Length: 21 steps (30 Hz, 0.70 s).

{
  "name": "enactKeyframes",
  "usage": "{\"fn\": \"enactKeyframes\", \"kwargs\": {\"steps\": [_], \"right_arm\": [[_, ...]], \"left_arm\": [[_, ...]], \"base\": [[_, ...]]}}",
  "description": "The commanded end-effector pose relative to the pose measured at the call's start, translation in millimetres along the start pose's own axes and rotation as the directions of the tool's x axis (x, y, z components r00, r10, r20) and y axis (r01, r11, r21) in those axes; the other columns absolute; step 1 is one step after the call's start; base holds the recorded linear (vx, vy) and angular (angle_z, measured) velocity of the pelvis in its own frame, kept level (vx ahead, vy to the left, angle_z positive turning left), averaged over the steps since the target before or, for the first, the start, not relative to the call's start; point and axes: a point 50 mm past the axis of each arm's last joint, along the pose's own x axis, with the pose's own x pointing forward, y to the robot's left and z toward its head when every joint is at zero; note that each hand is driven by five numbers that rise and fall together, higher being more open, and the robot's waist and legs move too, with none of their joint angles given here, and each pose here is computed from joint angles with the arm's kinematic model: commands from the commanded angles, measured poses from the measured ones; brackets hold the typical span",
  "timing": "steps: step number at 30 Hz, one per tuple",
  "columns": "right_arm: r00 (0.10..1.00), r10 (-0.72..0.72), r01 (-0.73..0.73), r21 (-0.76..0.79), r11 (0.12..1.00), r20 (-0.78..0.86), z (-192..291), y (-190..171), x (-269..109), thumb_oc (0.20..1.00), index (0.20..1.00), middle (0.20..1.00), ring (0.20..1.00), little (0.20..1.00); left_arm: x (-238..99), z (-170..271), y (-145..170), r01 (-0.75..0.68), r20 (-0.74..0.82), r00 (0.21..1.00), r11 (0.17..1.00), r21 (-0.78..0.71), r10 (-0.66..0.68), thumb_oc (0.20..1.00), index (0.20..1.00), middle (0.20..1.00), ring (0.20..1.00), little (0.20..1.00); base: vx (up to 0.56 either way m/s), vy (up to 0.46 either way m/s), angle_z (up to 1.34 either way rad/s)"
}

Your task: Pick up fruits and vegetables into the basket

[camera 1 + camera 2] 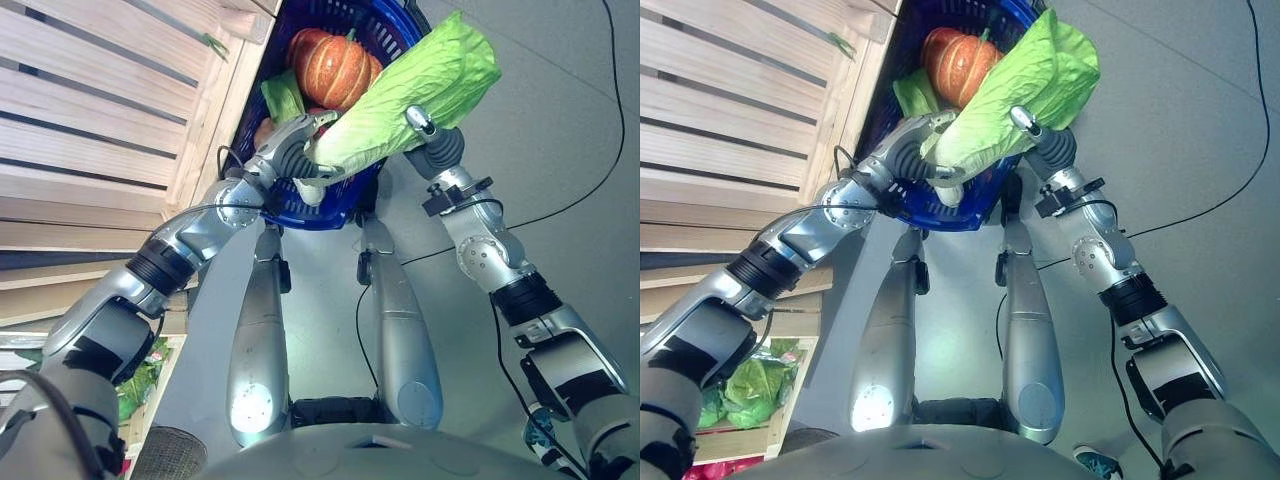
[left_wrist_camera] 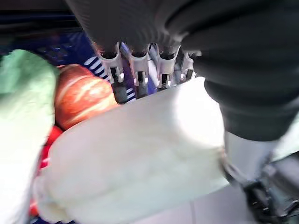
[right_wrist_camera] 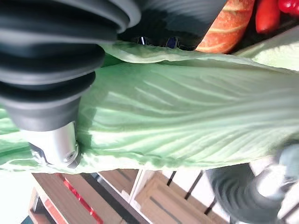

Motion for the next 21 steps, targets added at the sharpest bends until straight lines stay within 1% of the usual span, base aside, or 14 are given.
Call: {"fn": "enactKeyframes", "kwargs": {"steps": [1, 2, 4, 5, 7, 11, 17, 21], "right_arm": [[0.962, 0.213, -0.218, 0.009, 0.976, 0.171, 25, 39, 12, 0.200, 0.200, 0.200, 0.200, 0.200], [0.962, 0.213, -0.218, 0.009, 0.976, 0.171, 25, 40, 12, 0.200, 0.200, 0.200, 0.200, 0.200], [0.963, 0.208, -0.213, 0.009, 0.977, 0.172, 24, 40, 11, 0.200, 0.200, 0.200, 0.200, 0.200], [0.963, 0.205, -0.210, 0.011, 0.978, 0.174, 23, 39, 11, 0.200, 0.200, 0.200, 0.200, 0.200], [0.964, 0.195, -0.200, 0.009, 0.980, 0.182, 20, 38, 10, 0.200, 0.200, 0.200, 0.200, 0.200], [0.965, 0.178, -0.183, 0.009, 0.983, 0.192, 19, 39, 11, 0.200, 0.200, 0.200, 0.200, 0.200], [0.973, 0.138, -0.140, -0.003, 0.990, 0.186, 22, 37, 11, 0.200, 0.200, 0.200, 0.200, 0.200], [0.978, 0.107, -0.106, -0.018, 0.994, 0.180, 23, 31, 9, 0.200, 0.200, 0.200, 0.200, 0.200]], "left_arm": [[-14, -2, -7, -0.041, 0.027, 0.999, 0.992, -0.116, 0.044, 1.000, 1.000, 1.000, 1.000, 1.000], [-14, -2, -6, -0.050, 0.033, 0.998, 0.989, -0.136, 0.055, 1.000, 1.000, 1.000, 1.000, 1.000], [-15, 3, -4, -0.093, 0.067, 0.991, 0.966, -0.239, 0.113, 1.000, 1.000, 1.000, 1.000, 1.000], [-16, 6, -2, -0.132, 0.091, 0.982, 0.942, -0.309, 0.167, 1.000, 1.000, 1.000, 1.000, 1.000], [-20, 10, 2, -0.217, 0.097, 0.951, 0.858, -0.465, 0.294, 1.000, 1.000, 1.000, 1.000, 1.000], [-25, 8, 9, -0.319, 0.037, 0.900, 0.712, -0.625, 0.435, 1.000, 1.000, 1.000, 1.000, 1.000], [-33, -2, 24, -0.461, -0.054, 0.824, 0.612, -0.642, 0.564, 1.000, 1.000, 1.000, 1.000, 1.000], [-40, -13, 36, -0.562, -0.135, 0.753, 0.523, -0.641, 0.644, 1.000, 1.000, 1.000, 1.000, 1.000]], "base": [[0.00, 0.000, 0.00], [0.00, 0.000, 0.00], [0.00, 0.000, 0.00], [0.00, 0.000, 0.00], [0.00, 0.000, 0.00], [0.00, 0.000, 0.00], [0.00, 0.000, 0.00], [0.00, 0.000, 0.00]]}}
